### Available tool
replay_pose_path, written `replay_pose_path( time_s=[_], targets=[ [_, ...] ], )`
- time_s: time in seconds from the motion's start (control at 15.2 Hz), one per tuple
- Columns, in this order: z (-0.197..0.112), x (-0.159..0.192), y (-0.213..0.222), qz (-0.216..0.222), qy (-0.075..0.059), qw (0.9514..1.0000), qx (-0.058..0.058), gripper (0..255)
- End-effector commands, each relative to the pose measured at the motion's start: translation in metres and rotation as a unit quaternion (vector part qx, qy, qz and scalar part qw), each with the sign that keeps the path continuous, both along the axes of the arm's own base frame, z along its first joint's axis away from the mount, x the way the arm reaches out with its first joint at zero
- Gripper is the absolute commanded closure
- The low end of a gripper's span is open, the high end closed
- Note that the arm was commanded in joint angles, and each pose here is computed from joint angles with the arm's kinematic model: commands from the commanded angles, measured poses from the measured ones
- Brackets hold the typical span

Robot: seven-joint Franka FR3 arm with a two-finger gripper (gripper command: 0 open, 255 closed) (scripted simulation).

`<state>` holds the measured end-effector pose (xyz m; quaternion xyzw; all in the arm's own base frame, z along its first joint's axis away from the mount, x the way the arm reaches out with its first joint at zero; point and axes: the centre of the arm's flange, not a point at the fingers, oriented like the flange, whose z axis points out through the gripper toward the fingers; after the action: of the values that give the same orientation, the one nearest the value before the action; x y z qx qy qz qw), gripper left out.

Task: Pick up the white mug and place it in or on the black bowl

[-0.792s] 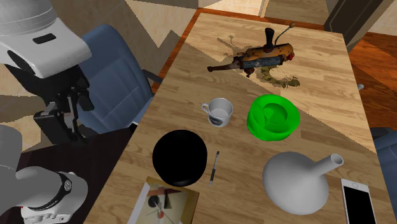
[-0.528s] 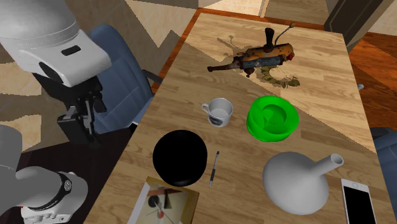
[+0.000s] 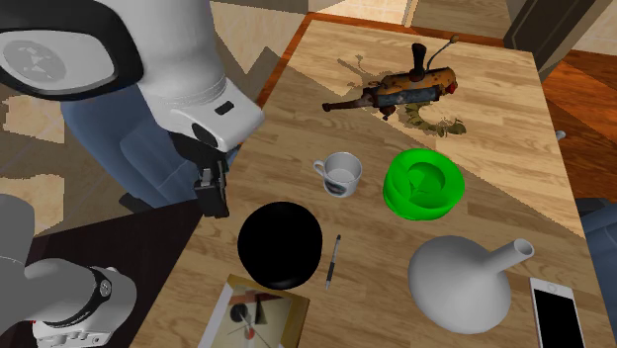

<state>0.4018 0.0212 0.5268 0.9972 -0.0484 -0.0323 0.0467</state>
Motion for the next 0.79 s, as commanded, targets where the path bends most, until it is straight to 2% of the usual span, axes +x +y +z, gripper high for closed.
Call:
replay_pose_path(
  time_s=[0.0, 0.73],
  targets=[
    [-0.016, 0.021, 0.005, -0.005, -0.004, 1.0000, 0.006, 0],
    [-0.097, 0.132, 0.023, -0.028, -0.022, 0.9987, 0.037, 0]
  ],
)
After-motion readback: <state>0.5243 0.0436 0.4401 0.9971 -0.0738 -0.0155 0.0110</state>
